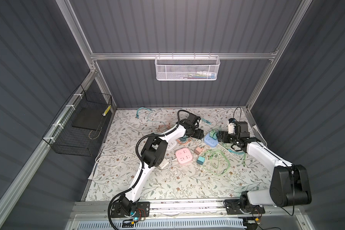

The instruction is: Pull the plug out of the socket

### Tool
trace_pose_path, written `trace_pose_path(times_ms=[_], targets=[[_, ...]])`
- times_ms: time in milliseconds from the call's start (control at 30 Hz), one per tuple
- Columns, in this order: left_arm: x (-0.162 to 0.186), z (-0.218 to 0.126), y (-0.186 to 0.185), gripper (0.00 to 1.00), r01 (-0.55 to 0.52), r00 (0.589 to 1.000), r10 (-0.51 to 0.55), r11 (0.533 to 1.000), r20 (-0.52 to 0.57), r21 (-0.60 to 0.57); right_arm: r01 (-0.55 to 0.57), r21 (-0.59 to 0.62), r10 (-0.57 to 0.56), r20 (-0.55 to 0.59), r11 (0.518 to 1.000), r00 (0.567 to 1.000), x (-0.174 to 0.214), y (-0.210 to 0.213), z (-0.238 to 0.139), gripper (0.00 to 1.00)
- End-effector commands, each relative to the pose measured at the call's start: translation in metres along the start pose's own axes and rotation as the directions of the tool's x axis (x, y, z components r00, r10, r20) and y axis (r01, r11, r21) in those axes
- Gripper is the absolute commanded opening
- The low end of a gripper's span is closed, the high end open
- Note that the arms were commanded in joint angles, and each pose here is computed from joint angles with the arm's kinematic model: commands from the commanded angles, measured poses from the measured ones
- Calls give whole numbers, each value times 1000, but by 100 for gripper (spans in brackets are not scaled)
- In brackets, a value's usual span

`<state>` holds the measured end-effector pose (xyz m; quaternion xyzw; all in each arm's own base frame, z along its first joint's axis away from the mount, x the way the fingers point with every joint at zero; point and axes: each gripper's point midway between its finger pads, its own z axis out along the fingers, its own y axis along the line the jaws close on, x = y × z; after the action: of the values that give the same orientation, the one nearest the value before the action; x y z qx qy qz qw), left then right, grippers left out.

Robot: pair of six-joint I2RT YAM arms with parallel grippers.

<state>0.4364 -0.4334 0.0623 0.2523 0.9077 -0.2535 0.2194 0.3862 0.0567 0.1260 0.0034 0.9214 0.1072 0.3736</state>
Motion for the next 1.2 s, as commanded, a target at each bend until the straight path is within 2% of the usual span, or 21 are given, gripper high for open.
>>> trace_pose_path(times_ms=[0, 400, 533, 700, 800, 1000, 1167], targets=[[13, 0, 18, 71, -42, 996, 34, 994, -81, -99, -13, 3, 13, -32, 1000, 999, 8, -2, 3, 93], [11, -20, 29, 72, -87, 992, 66, 977, -111, -194, -16, 26, 17, -51, 1000, 999, 6, -6, 6, 93], [14, -22, 26, 71, -80, 991, 59, 982, -124, -173, -17, 35, 19, -54, 999, 998, 5, -8, 6, 93], [15, -20, 15, 64, -72, 988, 55, 991, -143, -116, -9, 43, 12, -56, 999, 998, 3, -10, 5, 93], [7, -24, 11, 64, -71, 993, 61, 992, -99, -106, 33, 27, -32, -47, 999, 998, 1, -7, 3, 92], [-10, -37, 4, 64, -84, 996, 82, 991, -22, -100, 214, 43, -213, -40, 976, 976, -10, -9, -3, 89], [-17, -41, -6, 71, -125, 992, 126, 987, 12, -99, 311, 10, -311, 3, 950, 950, -12, -4, 3, 88]])
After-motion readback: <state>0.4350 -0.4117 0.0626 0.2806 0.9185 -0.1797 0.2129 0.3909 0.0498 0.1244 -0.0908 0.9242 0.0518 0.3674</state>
